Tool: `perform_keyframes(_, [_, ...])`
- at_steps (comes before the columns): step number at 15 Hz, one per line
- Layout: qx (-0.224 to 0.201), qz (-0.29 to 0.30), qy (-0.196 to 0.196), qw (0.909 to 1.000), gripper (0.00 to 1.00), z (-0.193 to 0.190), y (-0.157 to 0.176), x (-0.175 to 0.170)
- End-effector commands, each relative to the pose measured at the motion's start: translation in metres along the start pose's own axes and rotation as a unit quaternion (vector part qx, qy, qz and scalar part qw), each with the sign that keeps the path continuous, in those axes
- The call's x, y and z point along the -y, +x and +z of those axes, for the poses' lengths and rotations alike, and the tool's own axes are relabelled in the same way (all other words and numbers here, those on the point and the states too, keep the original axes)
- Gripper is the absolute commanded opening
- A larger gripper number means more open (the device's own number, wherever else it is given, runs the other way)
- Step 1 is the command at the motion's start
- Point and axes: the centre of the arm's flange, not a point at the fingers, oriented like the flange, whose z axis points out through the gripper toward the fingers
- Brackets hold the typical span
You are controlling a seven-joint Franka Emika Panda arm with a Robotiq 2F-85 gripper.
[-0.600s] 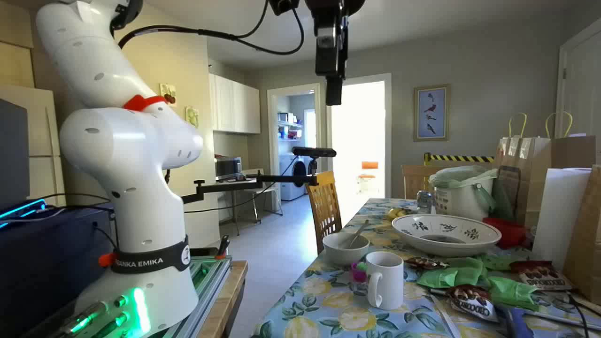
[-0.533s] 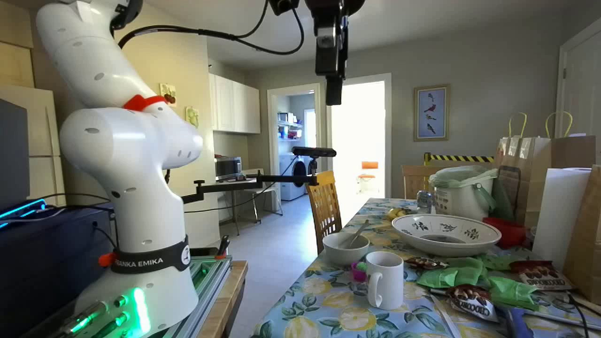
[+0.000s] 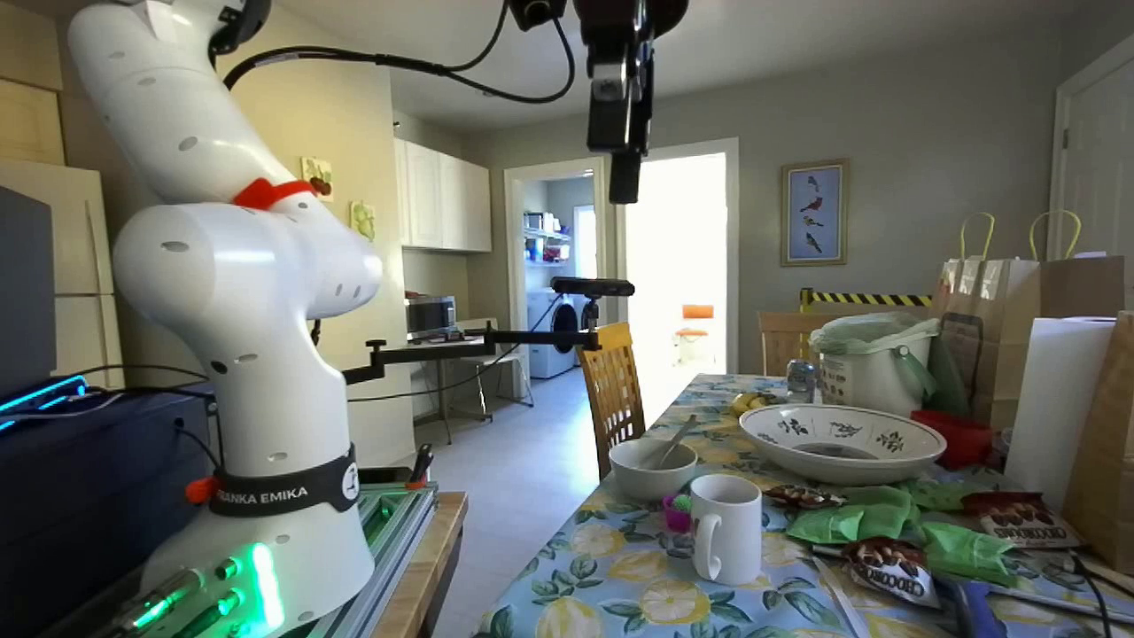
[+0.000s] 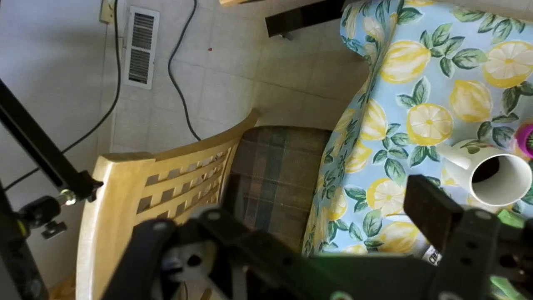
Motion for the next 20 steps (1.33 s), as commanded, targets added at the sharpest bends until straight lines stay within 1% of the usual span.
perform_keyframes(1, [0.068,0.016,0.039,0.9968,1.00,0.009,0.043,0.011])
perform_keyframes(2, [0.084,0.025,0.045,0.9951,1.00,0.015,0.052,0.014])
perform_keyframes(5, [0.147,0.042,0.068,0.9860,1.00,0.047,0.086,0.026])
perform_keyframes(7, [0.183,0.045,0.084,0.9785,1.00,0.072,0.106,0.033])
perform_keyframes(9, [0.217,0.052,0.098,0.9699,1.00,0.095,0.119,0.039])
perform_keyframes(11, [0.243,0.068,0.127,0.9594,1.00,0.116,0.129,0.041])
perform_keyframes(12, [0.258,0.074,0.148,0.9519,1.00,0.125,0.134,0.041])
perform_keyframes(14, [0.269,0.092,0.196,0.9385,1.00,0.138,0.141,0.040])
perform_keyframes(15, [0.267,0.108,0.188,0.9392,1.00,0.141,0.144,0.037])
perform_keyframes(16, [0.259,0.085,0.168,0.9473,1.00,0.142,0.126,0.045])
perform_keyframes(18, [0.263,0.096,0.175,0.9439,1.00,0.148,0.132,0.040])
perform_keyframes(20, [0.263,0.099,0.175,0.9435,1.00,0.148,0.134,0.039])
